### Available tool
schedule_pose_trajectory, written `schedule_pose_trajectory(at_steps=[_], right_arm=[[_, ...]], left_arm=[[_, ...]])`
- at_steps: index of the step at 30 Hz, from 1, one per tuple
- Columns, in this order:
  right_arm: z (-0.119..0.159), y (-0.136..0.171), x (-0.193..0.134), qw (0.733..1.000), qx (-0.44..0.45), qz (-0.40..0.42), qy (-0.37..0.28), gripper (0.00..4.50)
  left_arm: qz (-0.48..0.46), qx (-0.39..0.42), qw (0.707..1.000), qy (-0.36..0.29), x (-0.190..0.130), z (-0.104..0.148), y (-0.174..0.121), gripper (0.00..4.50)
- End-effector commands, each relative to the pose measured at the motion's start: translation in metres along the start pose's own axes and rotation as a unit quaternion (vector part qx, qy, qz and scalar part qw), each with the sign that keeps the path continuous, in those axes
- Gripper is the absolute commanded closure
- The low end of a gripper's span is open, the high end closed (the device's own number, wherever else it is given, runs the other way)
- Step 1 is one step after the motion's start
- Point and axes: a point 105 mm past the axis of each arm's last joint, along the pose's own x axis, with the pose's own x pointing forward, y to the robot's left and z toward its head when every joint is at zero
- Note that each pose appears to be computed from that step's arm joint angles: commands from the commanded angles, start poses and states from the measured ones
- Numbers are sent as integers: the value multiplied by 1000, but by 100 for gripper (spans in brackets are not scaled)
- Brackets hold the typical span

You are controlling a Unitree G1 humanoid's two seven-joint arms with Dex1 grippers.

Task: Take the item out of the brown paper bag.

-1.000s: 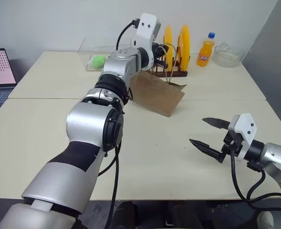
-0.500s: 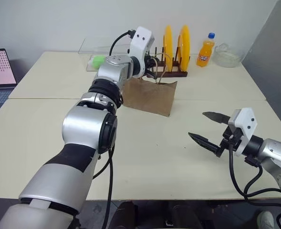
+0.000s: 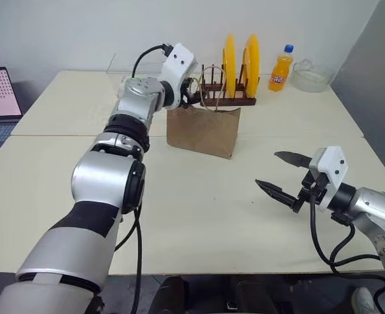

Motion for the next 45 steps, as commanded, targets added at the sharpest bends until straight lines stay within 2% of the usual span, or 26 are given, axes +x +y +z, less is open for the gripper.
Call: schedule_pose_trajectory(at_steps=[1,6,9,10,12,13,14,15,20,23,25,30,34,38,45], right_arm=[[9,2,2,1000,-21,12,-14,0],[9,2,8,999,-28,19,-11,0],[16,0,13,999,-27,23,-22,0],[19,-2,14,999,-28,22,-28,0],[27,-8,19,998,-33,13,-48,38],[30,-11,20,998,-34,10,-54,62],[34,-14,24,997,-36,6,-62,105],[38,-18,28,997,-39,2,-67,125],[46,-41,51,995,-72,-18,-68,300],[53,-61,68,992,-104,-35,-61,405],[59,-78,81,989,-124,-49,-55,445],[72,-116,118,981,-182,-72,-18,445],[69,-133,142,968,-238,-68,38,445],[63,-135,167,956,-274,-61,90,445],[51,-125,183,936,-318,-34,150,445]], left_arm=[[-10,44,999,-20,-17,11,12,154],[-25,59,998,-7,-43,-7,21,154],[-56,37,998,-14,-72,-18,17,154],[-71,27,997,-15,-84,-22,12,171],[-79,0,997,-21,-113,-32,1,207],[-79,-12,997,-18,-124,-36,-6,239],[-82,-30,996,-19,-139,-42,-16,279],[-81,-47,995,-21,-151,-46,-26,297],[-26,-84,996,-11,-185,-64,-57,449],[14,-100,995,-14,-196,-66,-68,450],[29,-118,992,-26,-201,-64,-76,450],[34,-147,987,-62,-208,-54,-98,450],[24,-156,985,-70,-207,-51,-111,450],[18,-156,985,-74,-200,-46,-115,450],[-2,-151,986,-73,-193,-44,-121,450]])
